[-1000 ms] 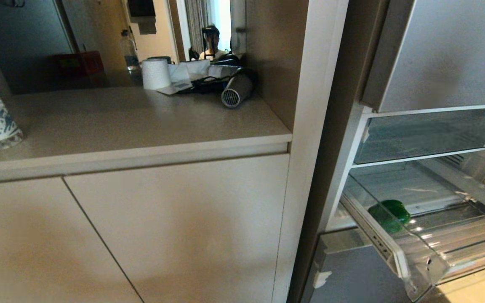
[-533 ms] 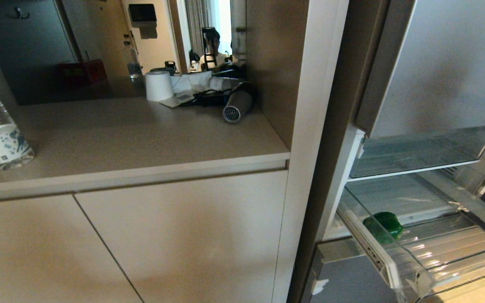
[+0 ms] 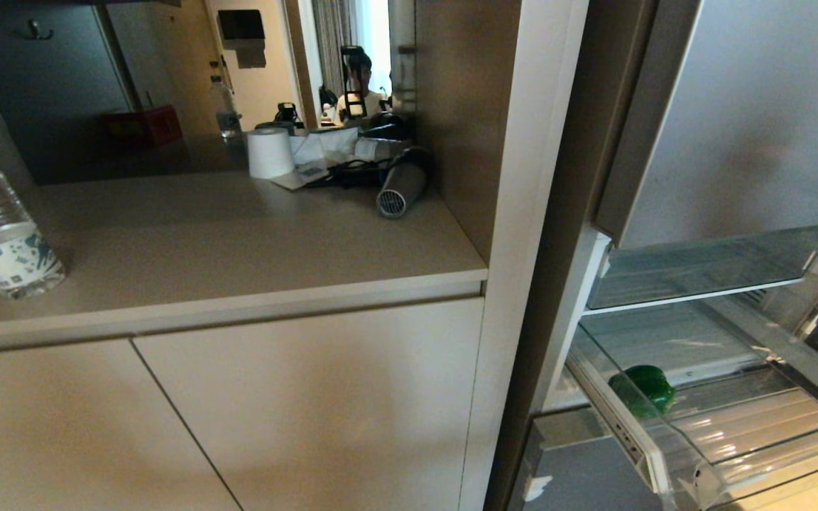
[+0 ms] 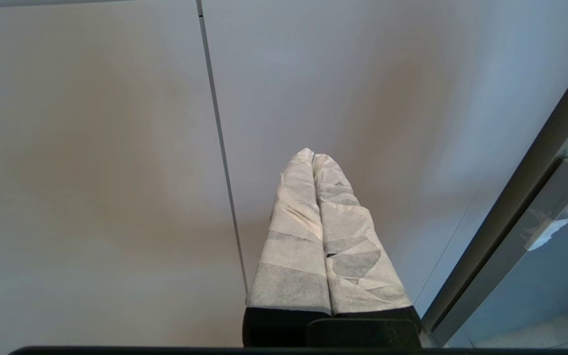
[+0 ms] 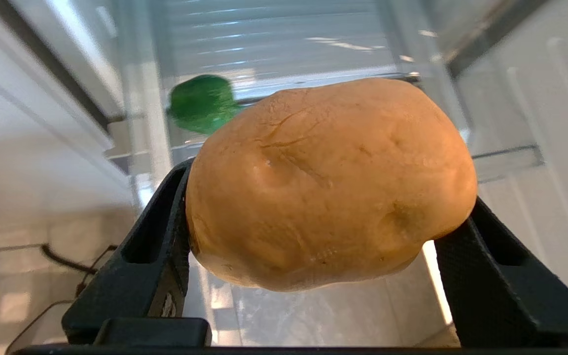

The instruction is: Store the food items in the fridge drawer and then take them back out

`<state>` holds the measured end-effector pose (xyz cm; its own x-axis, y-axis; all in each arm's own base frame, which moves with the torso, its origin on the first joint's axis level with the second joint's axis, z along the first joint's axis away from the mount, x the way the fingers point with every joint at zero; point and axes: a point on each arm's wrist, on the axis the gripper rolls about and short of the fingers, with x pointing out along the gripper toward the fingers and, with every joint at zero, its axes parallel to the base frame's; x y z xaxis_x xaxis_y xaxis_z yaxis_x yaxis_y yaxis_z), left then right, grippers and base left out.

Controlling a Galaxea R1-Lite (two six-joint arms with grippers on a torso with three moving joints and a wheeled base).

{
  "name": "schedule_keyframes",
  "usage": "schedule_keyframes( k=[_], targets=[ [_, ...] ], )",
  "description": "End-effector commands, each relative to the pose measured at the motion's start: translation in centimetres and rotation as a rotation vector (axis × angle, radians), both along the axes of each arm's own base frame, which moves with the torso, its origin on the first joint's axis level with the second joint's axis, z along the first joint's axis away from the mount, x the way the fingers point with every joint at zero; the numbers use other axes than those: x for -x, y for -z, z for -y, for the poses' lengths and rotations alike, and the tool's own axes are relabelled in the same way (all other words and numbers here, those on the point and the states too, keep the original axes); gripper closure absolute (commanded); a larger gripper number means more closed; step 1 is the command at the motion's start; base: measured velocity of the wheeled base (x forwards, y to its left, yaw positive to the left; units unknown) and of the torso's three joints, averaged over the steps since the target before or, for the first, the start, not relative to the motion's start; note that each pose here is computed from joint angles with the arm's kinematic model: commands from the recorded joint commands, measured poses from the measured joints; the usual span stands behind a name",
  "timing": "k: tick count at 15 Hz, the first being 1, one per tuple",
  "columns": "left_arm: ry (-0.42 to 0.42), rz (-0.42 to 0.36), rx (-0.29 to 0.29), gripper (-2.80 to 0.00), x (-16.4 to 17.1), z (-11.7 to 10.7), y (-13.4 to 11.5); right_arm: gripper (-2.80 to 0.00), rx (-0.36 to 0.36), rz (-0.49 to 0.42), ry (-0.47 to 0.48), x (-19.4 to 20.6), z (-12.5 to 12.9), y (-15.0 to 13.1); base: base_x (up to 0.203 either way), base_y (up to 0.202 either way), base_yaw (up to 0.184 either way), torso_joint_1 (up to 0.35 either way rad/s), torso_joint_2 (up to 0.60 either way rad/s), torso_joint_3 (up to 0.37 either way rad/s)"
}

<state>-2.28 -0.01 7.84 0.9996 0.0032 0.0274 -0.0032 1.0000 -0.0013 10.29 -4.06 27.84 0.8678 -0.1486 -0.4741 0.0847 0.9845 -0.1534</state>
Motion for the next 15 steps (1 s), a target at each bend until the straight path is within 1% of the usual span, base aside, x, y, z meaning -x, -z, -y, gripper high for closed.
schedule_keyframes(
  k=[1,2,3,8,13,15],
  targets=[
    [0.000,-0.011,0.000,0.00,-0.1,0.0,0.3,0.00,-0.031,0.003,-0.044,0.0,-0.1,0.2,0.000,0.000,0.000,0.000,0.00,0.000],
    [0.000,-0.011,0.000,0.00,-0.1,0.0,0.3,0.00,-0.064,0.014,-0.067,0.1,-0.2,0.2,0.000,0.000,0.000,0.000,0.00,0.000],
    [0.000,-0.011,0.000,0.00,-0.1,0.0,0.3,0.00,-0.076,0.012,-0.066,0.0,-0.1,0.3,0.000,0.000,0.000,0.000,0.00,0.000],
    [0.000,-0.011,0.000,0.00,-0.1,0.0,0.3,0.00,-0.075,0.002,-0.067,0.1,-0.1,0.7,-0.001,-0.001,0.013,0.001,0.00,0.000],
    [0.000,-0.011,0.000,0.00,-0.1,0.0,0.3,0.00,-0.075,-0.014,-0.068,0.5,-0.3,1.4,0.002,-0.005,0.162,0.002,0.00,-0.001],
    [0.000,-0.011,0.000,0.00,-0.1,0.0,0.3,0.00,-0.038,-0.009,-0.086,1.4,-0.7,1.8,0.000,-0.006,0.165,0.005,0.00,0.003]
  ],
)
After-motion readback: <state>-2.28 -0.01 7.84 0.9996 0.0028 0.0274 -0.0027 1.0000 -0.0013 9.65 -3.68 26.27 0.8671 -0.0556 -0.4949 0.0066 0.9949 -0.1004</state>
